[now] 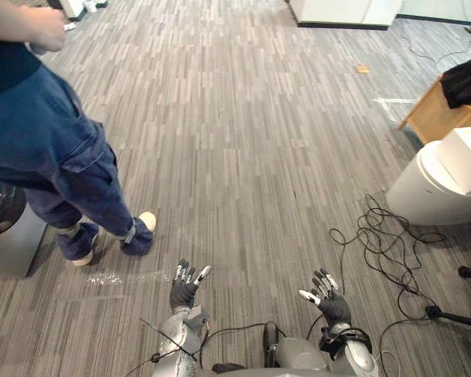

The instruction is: Organize washtable

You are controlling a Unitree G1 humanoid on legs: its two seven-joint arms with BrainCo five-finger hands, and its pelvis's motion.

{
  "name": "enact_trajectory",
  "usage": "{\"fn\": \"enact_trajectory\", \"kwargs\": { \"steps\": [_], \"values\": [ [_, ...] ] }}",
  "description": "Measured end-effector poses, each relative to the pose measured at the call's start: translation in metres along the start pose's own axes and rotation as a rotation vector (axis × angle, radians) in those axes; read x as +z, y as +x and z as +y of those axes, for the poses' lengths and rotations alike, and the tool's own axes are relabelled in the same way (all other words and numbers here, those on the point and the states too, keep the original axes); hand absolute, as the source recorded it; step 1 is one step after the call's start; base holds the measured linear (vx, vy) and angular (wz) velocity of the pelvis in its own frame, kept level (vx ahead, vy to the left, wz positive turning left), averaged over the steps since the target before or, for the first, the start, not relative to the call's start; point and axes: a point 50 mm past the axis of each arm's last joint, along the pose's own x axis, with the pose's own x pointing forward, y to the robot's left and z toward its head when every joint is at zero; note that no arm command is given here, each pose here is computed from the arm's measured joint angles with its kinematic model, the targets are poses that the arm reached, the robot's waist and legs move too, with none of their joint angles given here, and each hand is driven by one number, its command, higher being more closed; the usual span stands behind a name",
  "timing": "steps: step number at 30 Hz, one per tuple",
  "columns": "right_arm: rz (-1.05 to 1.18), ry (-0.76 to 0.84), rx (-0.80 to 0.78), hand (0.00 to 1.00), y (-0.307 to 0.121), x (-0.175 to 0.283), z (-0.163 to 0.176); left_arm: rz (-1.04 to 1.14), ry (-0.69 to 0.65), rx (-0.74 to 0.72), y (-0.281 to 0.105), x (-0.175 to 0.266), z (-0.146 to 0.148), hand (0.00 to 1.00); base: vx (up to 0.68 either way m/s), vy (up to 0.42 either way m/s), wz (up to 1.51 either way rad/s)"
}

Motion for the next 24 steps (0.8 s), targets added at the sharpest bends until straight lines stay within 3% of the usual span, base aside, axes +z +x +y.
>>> {"fn": "enact_trajectory", "kwargs": {
  "steps": [8,15,24],
  "values": [
    [0.075,-0.024,0.009,0.00,-0.002,-0.015,-0.003,0.019,-0.012,0.101,-0.016,-0.008,0.027,0.00,0.09,0.069,-0.44],
    [0.100,0.009,0.032,0.00,-0.001,-0.021,-0.002,-0.003,0.052,0.048,-0.014,0.000,0.027,0.00,0.06,0.168,0.18],
    [0.160,-0.038,0.054,0.00,-0.005,-0.033,-0.002,0.020,0.143,-0.069,-0.015,-0.005,0.011,0.00,-0.02,0.001,-0.05]
  ]
}}
